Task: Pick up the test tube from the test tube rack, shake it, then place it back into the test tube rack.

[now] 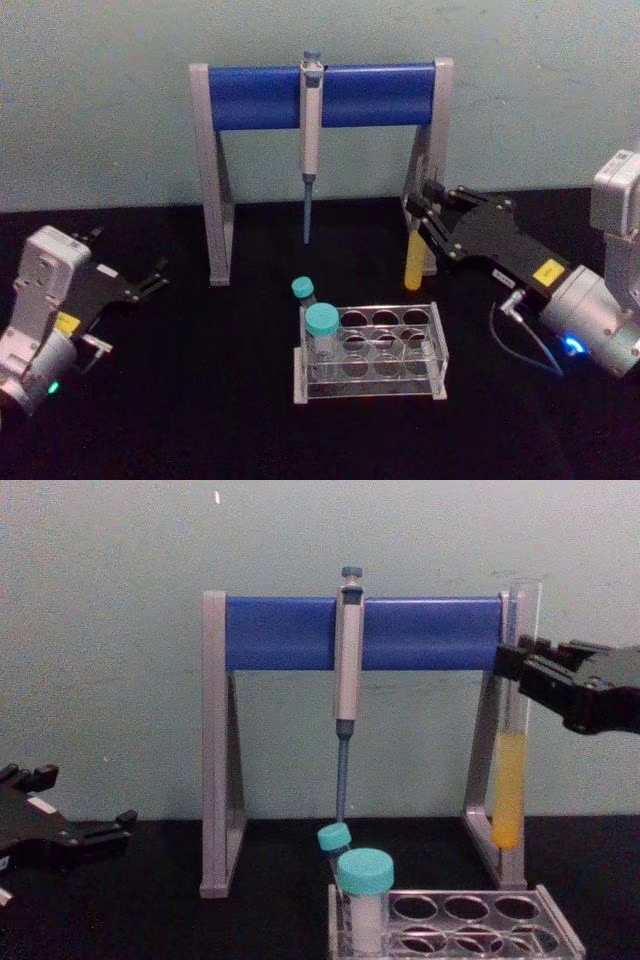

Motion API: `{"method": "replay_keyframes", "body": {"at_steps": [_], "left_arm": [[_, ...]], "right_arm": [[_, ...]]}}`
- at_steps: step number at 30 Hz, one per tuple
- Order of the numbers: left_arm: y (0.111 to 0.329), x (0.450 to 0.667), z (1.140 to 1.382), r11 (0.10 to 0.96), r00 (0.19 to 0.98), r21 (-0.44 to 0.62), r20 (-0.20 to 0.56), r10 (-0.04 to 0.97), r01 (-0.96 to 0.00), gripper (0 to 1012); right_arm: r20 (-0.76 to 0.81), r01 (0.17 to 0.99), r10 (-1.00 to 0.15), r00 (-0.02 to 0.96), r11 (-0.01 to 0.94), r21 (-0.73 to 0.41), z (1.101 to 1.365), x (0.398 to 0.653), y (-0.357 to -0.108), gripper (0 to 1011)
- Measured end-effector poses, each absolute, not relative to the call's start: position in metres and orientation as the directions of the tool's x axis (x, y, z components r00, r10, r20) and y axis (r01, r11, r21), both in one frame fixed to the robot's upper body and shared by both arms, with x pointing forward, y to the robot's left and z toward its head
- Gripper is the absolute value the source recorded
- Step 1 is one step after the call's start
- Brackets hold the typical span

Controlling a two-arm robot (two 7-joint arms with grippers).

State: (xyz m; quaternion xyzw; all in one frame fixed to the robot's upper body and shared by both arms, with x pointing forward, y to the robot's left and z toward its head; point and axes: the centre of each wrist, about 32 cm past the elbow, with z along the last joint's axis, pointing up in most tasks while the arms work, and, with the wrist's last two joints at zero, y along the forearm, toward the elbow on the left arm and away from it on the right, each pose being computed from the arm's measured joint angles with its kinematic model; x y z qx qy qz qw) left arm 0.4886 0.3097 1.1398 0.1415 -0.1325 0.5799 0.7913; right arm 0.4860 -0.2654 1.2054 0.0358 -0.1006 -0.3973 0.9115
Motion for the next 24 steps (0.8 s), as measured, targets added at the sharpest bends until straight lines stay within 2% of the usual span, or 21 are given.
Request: {"method": "replay_keyframes", "body": {"at_steps": [10,13,24], "left_arm": [[0.310,0.489,1.140,0.287,0.292,0.070,0.374,0.880,-0.955,1001],[0.310,0.489,1.140,0.287,0.292,0.070,0.374,0.880,-0.955,1001],[0.310,0.489,1.140,0.287,0.292,0.070,0.374,0.880,-0.955,1001]], "right_arm": [[0.136,0.692,-0.695,0.706,0.718,0.076,1.211,0.467,-0.268,228],[0.108,0.662,-0.666,0.739,0.746,0.068,1.210,0.464,-0.264,228],[0.037,0.603,-0.609,0.792,0.790,0.111,1.205,0.474,-0.248,228]]}}
